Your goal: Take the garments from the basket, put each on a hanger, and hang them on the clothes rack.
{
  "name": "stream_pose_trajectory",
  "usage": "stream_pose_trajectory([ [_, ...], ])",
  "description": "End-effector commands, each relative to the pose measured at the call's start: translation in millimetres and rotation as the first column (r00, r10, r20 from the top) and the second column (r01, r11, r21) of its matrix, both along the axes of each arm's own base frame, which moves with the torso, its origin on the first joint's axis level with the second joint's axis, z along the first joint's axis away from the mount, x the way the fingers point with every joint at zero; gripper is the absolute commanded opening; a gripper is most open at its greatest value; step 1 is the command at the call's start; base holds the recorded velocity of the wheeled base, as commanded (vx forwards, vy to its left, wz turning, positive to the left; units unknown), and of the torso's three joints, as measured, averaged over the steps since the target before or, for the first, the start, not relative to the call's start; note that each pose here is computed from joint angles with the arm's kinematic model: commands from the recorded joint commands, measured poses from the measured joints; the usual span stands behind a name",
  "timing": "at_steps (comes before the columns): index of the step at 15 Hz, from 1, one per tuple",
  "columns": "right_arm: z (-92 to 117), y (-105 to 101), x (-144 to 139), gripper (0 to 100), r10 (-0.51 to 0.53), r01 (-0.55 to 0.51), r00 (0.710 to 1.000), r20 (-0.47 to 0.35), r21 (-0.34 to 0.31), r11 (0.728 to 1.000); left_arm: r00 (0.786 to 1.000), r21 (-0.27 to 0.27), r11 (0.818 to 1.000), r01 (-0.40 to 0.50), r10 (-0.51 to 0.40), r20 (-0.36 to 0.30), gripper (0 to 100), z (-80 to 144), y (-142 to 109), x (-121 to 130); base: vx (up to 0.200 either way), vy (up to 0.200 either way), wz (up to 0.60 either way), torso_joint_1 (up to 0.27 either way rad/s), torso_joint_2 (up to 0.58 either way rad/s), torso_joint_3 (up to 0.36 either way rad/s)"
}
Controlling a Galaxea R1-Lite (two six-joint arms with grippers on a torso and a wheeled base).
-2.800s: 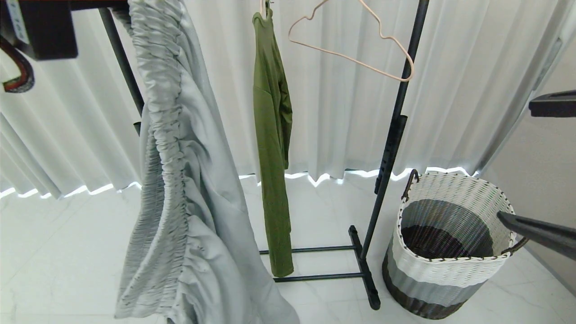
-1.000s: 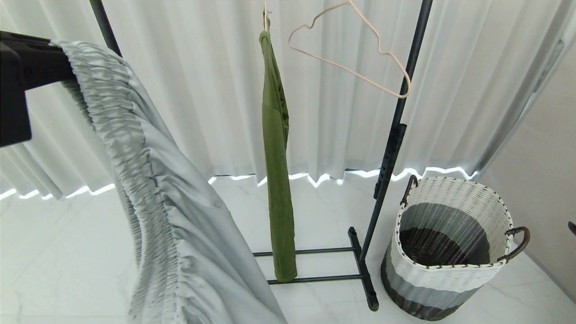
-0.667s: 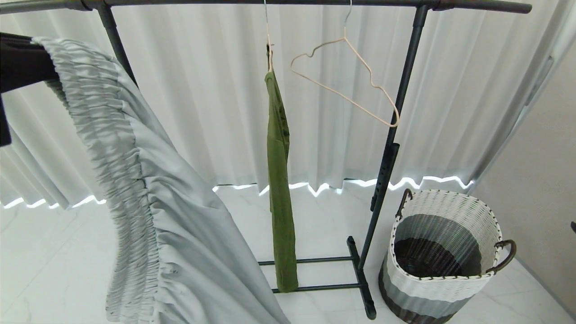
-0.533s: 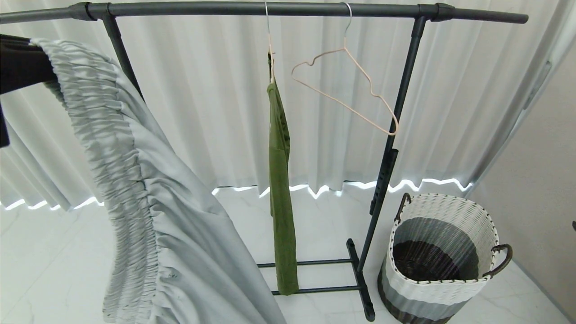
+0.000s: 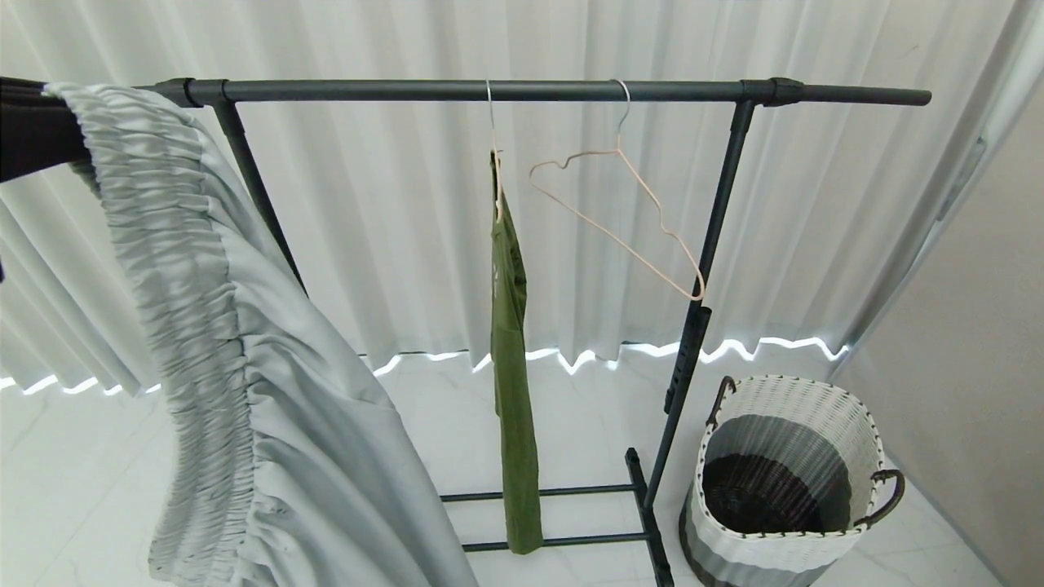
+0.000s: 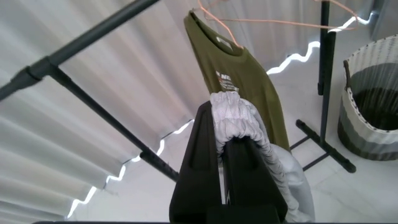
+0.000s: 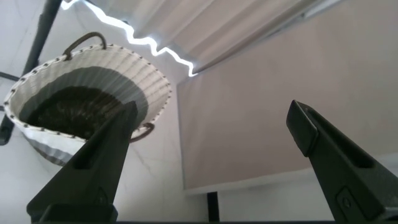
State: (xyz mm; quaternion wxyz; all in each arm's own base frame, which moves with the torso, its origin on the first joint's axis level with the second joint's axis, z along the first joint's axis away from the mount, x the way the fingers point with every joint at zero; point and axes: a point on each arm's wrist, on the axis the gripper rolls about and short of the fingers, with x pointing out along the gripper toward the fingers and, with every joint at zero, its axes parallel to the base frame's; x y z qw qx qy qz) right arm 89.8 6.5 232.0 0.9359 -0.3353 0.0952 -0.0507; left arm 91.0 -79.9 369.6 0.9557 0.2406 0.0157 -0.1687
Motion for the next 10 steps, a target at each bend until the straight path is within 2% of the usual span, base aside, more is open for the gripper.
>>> stream_pose_trajectory([
  [1, -0.1, -0.9, 0.7, 100, -0.011, 0.011, 1.000, -0.002, -0.001, 1.000, 1.000, -0.001, 1.000, 0.002, -0.002, -0.001, 0, -0.3, 0.3, -0.4, 0.000, 0.000, 0.00, 0.217, -0.51, -0.300],
  [6, -2.5, -1.6, -1.2, 100, -0.016, 0.016, 1.000, -0.003, -0.009, 1.000, 1.000, 0.001, 1.000, 0.002, -0.002, -0.003, 0, -0.9, -0.2, 0.1, 0.000, 0.000, 0.00, 0.227, -0.52, -0.299],
  [8, -3.4, -1.6, -1.2, 100, -0.016, 0.016, 1.000, -0.006, -0.008, 1.000, 1.000, 0.002, 1.000, 0.002, -0.002, -0.004, 0, -1.3, -0.3, 0.3, 0.000, 0.000, 0.00, 0.158, -0.33, -0.185],
  [10, -3.7, -1.5, -0.5, 100, -0.016, 0.016, 1.000, -0.009, -0.009, 1.000, 1.000, 0.002, 1.000, 0.002, -0.002, -0.004, 0, -1.3, -0.3, 0.3, 0.000, 0.000, 0.60, 0.053, -0.11, -0.068],
])
